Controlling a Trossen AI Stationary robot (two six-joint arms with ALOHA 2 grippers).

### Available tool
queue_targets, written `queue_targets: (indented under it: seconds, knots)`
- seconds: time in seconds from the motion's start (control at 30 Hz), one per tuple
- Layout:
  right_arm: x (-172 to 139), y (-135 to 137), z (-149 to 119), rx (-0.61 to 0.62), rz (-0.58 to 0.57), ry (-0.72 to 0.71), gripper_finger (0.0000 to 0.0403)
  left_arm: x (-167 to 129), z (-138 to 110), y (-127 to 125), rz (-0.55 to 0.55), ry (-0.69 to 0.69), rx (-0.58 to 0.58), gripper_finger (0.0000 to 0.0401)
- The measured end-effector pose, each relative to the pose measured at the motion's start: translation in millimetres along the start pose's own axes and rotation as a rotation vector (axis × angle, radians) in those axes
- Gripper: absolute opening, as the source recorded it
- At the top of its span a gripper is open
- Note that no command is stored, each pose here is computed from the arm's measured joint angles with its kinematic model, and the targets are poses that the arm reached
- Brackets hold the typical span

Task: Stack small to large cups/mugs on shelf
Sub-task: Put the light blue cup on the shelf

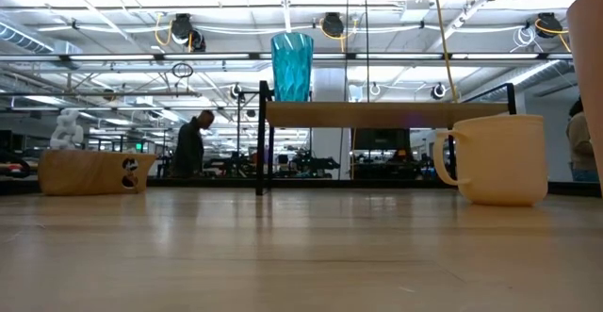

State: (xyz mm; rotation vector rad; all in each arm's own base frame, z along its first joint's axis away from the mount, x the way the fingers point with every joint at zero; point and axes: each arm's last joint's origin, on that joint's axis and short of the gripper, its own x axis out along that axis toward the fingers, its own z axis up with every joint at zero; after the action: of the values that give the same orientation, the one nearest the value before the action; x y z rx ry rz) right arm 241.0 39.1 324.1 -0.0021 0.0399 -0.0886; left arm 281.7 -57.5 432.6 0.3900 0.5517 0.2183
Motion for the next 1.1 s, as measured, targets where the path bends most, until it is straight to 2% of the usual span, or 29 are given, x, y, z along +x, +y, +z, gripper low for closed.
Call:
queue_targets:
  seconds: [0.17,0.5,0.63,0.9,0.97,1.1]
  knots:
    - [-7,-2,-8,0.024,0.001,-0.086,0.0311,21,-24,-8,-0.003,-0.074,-0.083,0.0225]
    - [-11,-3,-17,0.014,-0.001,-0.169,0.0311,68,-61,-17,-0.177,-0.264,-0.259,0.0230]
    - [-11,-3,-15,-0.002,-0.004,-0.192,0.0311,80,-76,-19,-0.208,-0.315,-0.309,0.0265]
    - [-2,-1,-15,-0.027,-0.011,-0.262,0.0311,94,-91,-20,-0.188,-0.414,-0.384,0.0381]
    - [2,0,-16,-0.024,-0.015,-0.282,0.0311,97,-92,-20,-0.183,-0.437,-0.391,0.0395]
    - [11,2,-21,-0.027,-0.019,-0.307,0.0311,99,-92,-20,-0.198,-0.460,-0.397,0.0391]
